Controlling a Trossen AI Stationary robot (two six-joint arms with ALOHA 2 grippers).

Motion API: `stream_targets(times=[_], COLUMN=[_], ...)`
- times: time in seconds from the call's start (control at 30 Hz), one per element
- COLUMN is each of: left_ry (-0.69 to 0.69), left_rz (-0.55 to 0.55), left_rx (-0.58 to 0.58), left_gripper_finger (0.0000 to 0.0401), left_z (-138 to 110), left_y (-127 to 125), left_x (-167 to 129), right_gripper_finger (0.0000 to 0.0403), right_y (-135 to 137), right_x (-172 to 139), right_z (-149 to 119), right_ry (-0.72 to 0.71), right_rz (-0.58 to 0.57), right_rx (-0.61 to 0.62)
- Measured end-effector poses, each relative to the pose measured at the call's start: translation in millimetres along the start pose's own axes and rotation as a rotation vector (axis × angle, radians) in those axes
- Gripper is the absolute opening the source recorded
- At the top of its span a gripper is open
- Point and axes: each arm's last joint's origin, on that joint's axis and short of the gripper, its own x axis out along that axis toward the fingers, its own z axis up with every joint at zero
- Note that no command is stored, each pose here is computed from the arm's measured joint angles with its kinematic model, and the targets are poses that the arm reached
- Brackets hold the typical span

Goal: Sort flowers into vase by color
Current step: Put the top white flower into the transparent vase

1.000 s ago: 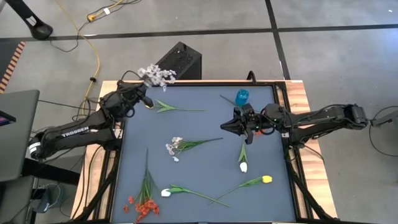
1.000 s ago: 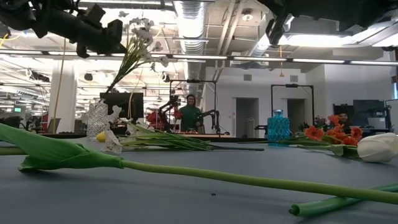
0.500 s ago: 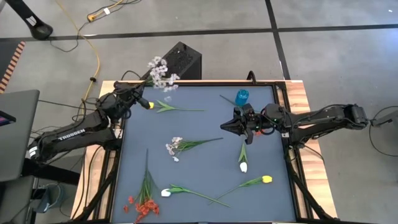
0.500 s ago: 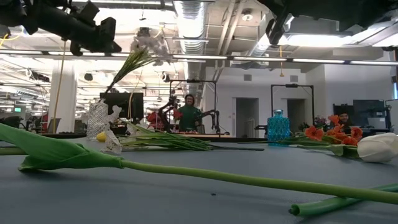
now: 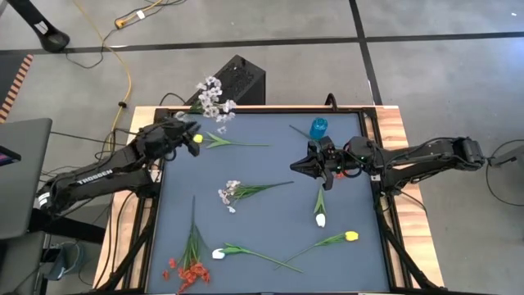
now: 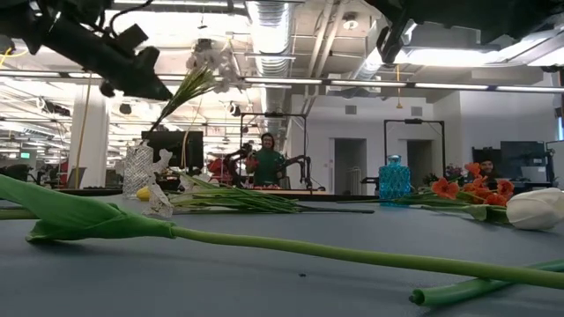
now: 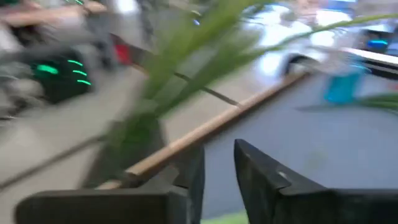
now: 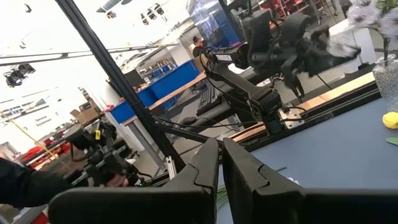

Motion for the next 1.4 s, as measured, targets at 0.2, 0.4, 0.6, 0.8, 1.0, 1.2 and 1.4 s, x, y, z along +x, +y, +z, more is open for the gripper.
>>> stream_targets(times=[0.2, 0.4, 0.6, 0.8, 1.0, 1.2, 1.4], left_ry=[0.103, 0.033, 0.023, -0.033, -0.059, -0.102, -0.207], left_rz=[-0.106, -0.023, 0.099, 0.173, 0.319, 0.358, 0.423], left_rx=[-0.053, 0.07, 0.29, 0.312, 0.27, 0.25, 0.158], left_gripper_finger=[0.0097, 0.0047, 0.0004, 0.0, 0.0, 0.0, 0.0], left_z=[-10, -12, -19, -23, -29, -33, -22], left_y=[-12, -35, -48, -55, -56, -59, -54], left_x=[21, 44, 57, 73, 86, 95, 95], right_gripper_finger=[0.005, 0.005, 0.005, 0.005, 0.005, 0.005, 0.005], right_y=[0, 0, 1, 1, 1, 3, 4], right_x=[0, 0, 0, 0, 0, 1, 1], right_z=[0, 0, -1, -1, -1, -2, -3], right_ry=[-0.001, 0.0, 0.006, 0.007, 0.013, 0.023, 0.027], right_rz=[-0.001, -0.002, 0.003, 0.004, 0.014, 0.03, 0.036], right_rx=[-0.001, 0.0, 0.002, 0.003, 0.004, 0.005, 0.019])
